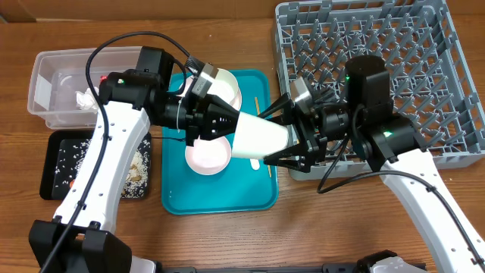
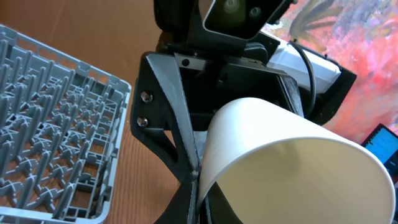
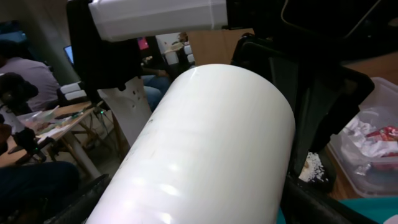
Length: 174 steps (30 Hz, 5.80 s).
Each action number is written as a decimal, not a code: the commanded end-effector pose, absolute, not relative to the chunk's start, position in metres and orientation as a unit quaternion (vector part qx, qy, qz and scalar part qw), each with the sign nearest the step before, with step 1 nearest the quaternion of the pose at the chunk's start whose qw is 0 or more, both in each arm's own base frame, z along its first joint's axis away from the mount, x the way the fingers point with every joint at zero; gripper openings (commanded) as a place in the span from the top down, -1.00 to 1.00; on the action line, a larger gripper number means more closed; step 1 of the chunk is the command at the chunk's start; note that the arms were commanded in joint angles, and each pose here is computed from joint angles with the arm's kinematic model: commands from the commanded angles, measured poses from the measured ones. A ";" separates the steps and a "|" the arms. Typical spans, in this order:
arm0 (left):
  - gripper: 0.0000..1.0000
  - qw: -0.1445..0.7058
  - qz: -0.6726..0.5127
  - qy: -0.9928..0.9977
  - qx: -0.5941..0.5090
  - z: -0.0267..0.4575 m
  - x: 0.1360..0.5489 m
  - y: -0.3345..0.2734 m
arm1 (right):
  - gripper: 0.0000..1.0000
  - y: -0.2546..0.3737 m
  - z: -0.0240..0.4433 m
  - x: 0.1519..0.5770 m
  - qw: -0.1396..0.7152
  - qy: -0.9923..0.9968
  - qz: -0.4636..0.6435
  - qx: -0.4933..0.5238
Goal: Sort waste into correct bins and load items into the dishwasher
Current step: 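Close right gripper on the cup body beside the left gripper, then release left gripper and carry the cup right over the dish rack, then lower the white cup upright into the dish rack and open right gripper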
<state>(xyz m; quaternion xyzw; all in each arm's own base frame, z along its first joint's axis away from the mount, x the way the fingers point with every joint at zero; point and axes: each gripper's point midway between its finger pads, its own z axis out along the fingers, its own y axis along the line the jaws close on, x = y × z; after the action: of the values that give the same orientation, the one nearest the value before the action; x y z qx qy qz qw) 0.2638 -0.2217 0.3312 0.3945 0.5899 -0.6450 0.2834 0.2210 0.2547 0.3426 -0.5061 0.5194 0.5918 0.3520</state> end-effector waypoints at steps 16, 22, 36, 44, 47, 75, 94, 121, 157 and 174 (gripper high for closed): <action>0.92 0.290 -0.643 0.582 0.404 0.333 0.260 -0.223 | -0.38 0.268 0.358 0.205 0.333 0.500 0.608 -0.519; 0.92 0.289 -0.642 0.584 0.404 0.332 0.260 -0.223 | -0.15 0.268 0.360 0.206 0.332 0.502 0.610 -0.516; 0.35 0.283 -0.629 0.600 0.406 0.325 0.262 -0.223 | 0.14 0.268 0.361 0.207 0.330 0.504 0.611 -0.513; 0.40 0.297 -0.634 0.617 0.358 0.330 0.280 -0.198 | 0.24 0.268 0.361 0.207 0.328 0.505 0.612 -0.512; 0.42 0.298 -0.626 0.630 0.350 0.327 0.283 -0.192 | 0.25 0.268 0.361 0.207 0.328 0.505 0.612 -0.512; 0.32 0.286 -0.581 0.678 0.348 0.305 0.291 -0.182 | 0.35 0.267 0.367 0.204 0.323 0.497 0.620 -0.514; 0.24 0.310 -0.577 0.695 0.297 0.309 0.308 -0.150 | 0.35 0.259 0.364 0.223 0.339 0.527 0.607 -0.490; 0.31 0.276 -0.549 0.734 0.288 0.291 0.305 -0.147 | 0.38 0.159 0.275 0.367 0.378 0.863 0.326 -0.078; -1.00 0.223 -0.494 0.796 0.272 0.261 0.305 -0.143 | 0.46 -0.001 0.186 0.358 0.180 0.971 0.005 0.157; -1.00 0.218 -0.477 0.806 0.274 0.255 0.306 -0.140 | 0.46 -0.010 0.177 0.346 0.149 0.974 0.031 0.169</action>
<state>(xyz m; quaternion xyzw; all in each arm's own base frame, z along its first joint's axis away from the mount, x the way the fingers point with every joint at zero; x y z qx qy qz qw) 0.3065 -0.1400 0.2617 0.2689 0.7984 -0.4893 0.2254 0.3462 -0.0109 0.1733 0.1717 0.9744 0.0275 0.1423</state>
